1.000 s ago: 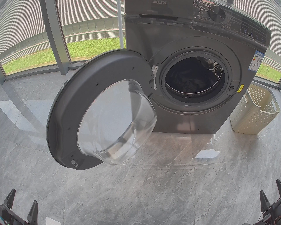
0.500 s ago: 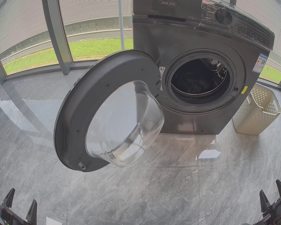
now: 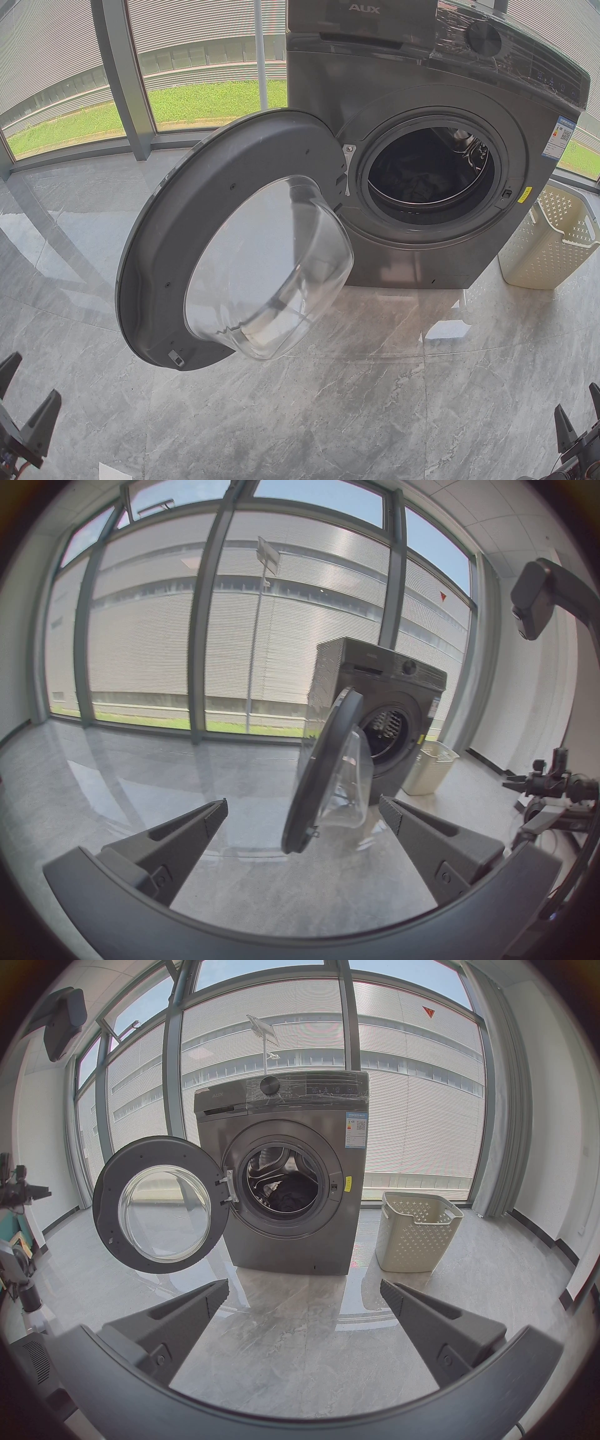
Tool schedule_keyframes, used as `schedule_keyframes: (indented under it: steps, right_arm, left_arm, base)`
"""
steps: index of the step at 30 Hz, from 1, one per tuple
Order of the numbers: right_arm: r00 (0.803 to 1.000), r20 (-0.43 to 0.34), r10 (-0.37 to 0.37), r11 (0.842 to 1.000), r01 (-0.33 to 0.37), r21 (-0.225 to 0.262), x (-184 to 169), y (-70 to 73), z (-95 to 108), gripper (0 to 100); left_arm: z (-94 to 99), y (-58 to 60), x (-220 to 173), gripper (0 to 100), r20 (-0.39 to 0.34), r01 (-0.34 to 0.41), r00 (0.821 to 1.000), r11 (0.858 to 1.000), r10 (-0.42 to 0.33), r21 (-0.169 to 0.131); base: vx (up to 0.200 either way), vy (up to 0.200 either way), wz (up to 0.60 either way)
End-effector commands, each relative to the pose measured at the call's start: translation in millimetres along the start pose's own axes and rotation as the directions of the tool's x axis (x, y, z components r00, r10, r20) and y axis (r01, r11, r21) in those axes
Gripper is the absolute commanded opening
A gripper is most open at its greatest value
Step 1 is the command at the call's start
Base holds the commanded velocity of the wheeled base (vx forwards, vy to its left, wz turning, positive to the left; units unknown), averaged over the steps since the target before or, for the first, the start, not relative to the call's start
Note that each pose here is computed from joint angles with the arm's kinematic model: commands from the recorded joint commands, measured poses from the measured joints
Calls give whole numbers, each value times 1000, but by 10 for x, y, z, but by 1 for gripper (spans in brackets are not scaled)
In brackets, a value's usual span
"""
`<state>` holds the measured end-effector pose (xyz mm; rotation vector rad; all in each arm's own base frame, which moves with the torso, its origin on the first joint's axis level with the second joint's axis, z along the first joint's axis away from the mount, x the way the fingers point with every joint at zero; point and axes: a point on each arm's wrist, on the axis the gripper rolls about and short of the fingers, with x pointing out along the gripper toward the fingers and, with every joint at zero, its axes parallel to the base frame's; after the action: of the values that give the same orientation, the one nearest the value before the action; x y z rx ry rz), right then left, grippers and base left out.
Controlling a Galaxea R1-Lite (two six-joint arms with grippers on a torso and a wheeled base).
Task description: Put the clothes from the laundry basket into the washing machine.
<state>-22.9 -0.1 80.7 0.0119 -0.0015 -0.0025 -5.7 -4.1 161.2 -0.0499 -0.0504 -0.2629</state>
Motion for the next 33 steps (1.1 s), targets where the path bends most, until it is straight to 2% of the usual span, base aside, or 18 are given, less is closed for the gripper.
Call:
schedule_keyframes:
  steps: [1,6,13,17,19,22,23,24,25,26,27,29,30,31,33]
  right_arm:
    - [1000,-3,-1,1000,1,0,1,-1,-54,100]
    - [1000,-2,1,1000,-1,0,1,-1,-53,100]
    - [1000,-1,-1,1000,1,0,1,-1,-53,100]
    - [1000,-1,-1,1000,1,0,1,-1,-53,100]
    - [1000,-2,1,1000,-1,0,1,-1,-53,100]
    - [1000,-1,-1,1000,1,0,1,-1,-53,100]
    - [1000,-1,-1,1000,1,0,1,-1,-53,100]
    - [1000,-1,-1,1000,1,0,1,-1,-53,100]
    - [1000,-1,-1,1000,1,0,1,-1,-53,100]
    - [1000,-1,-1,1000,1,0,1,-1,-53,100]
    - [1000,-1,-1,1000,1,0,1,-1,-53,100]
    - [1000,-1,-1,1000,1,0,1,-1,-53,100]
    - [1000,-1,-1,1000,1,0,1,-1,-53,100]
    - [1000,-1,-1,1000,1,0,1,-1,-53,100]
    - [1000,-1,-1,1000,1,-1,1,-1,-53,100]
  left_arm:
    - [321,78,937,100,-204,224,949,970,-239,-97]
    - [336,125,1351,100,-234,255,933,961,-273,-105]
    - [331,162,1814,100,-222,320,915,941,-337,-110]
    - [289,22,1956,100,-217,408,879,905,-425,-122]
    - [260,-70,1990,100,-220,453,855,883,-470,-123]
    - [262,-261,1934,100,-212,539,803,831,-556,-139]
    - [272,-305,1910,100,-207,558,791,818,-575,-140]
    - [298,-365,1859,100,-194,588,773,797,-604,-139]
    - [317,-405,1812,100,-183,608,760,782,-624,-139]
    - [317,-405,1812,100,-183,608,760,782,-624,-139]
    - [368,-478,1683,100,-154,647,731,747,-665,-153]
    - [422,-517,1567,100,-130,671,712,723,-690,-163]
    - [441,-527,1521,100,-119,678,707,716,-697,-164]
    - [449,-520,1494,100,-115,675,712,720,-693,-162]
    - [454,-503,1480,100,-112,656,731,738,-673,-155]
  base:
    - [0,0,0]
    - [0,0,0]
    - [0,0,0]
    - [0,0,0]
    - [0,0,0]
    - [0,0,0]
    - [0,0,0]
    - [0,0,0]
    - [0,0,0]
    - [0,0,0]
    - [0,0,0]
    - [0,0,0]
    - [0,0,0]
    - [0,0,0]
    - [0,0,0]
